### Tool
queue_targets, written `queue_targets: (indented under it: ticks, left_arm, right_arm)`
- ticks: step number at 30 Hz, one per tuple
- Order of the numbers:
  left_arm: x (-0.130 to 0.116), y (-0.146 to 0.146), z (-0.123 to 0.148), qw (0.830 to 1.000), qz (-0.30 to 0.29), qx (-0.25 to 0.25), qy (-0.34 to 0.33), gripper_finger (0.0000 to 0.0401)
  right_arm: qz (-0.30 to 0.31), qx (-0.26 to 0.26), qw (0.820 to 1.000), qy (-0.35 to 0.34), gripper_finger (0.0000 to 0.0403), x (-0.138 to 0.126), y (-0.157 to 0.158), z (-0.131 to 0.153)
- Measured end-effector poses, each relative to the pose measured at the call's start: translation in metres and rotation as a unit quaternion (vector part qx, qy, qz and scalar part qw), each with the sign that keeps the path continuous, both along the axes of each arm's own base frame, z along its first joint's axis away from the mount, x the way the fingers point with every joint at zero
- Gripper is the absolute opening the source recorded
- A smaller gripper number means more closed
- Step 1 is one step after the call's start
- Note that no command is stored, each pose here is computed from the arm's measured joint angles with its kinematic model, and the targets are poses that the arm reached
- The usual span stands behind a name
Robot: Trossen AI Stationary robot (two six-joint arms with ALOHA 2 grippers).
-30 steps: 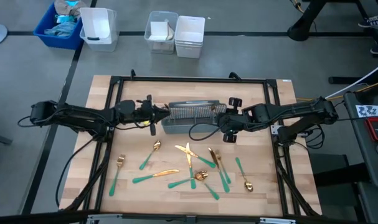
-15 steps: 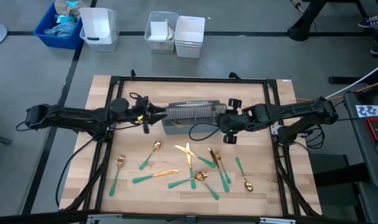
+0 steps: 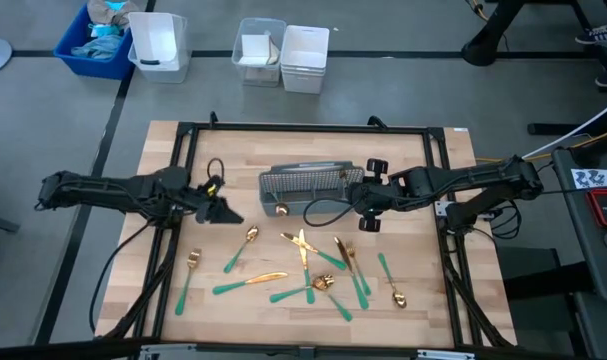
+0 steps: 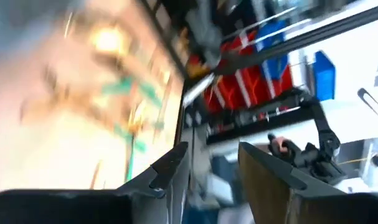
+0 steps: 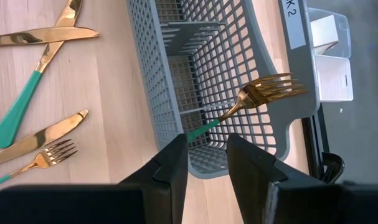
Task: Sort silverware
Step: Put the green spoon in the gray silverware basket
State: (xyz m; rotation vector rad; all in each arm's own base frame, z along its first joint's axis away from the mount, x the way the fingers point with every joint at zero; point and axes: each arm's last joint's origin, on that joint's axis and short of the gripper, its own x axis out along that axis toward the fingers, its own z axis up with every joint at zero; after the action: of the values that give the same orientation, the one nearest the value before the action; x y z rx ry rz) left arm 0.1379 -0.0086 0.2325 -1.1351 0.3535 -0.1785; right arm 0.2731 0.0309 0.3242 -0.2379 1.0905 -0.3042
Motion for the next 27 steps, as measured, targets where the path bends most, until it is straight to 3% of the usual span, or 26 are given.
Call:
queue_targets:
  ticks: [6,12,16,22,27]
  left_arm:
    - [-0.005,-0.014,-0.019,0.986,-0.002,-0.09,0.14,0.0131]
    - [-0.004,-0.026,-0.033,0.968,0.0,-0.101,0.23,0.013]
    - [0.003,-0.034,-0.038,0.96,0.008,-0.068,0.272,0.013]
    - [0.022,-0.044,-0.05,0.949,0.022,0.031,0.314,0.013]
    - [0.037,-0.047,-0.066,0.923,0.038,0.124,0.362,0.013]
  right_arm:
    - [0.0,0.0,1.0,0.0,0.0113,0.0,0.0,0.0]
    - [0.0,0.001,1.0,-0.009,0.0113,0.001,0.0,0.001]
    - [0.0,0.003,1.0,-0.019,0.0113,0.003,0.001,0.001]
    - [0.0,0.003,1.0,-0.023,0.0113,0.004,0.001,0.002]
    - [-0.003,0.005,1.0,-0.021,0.0113,0.002,0.0,0.003]
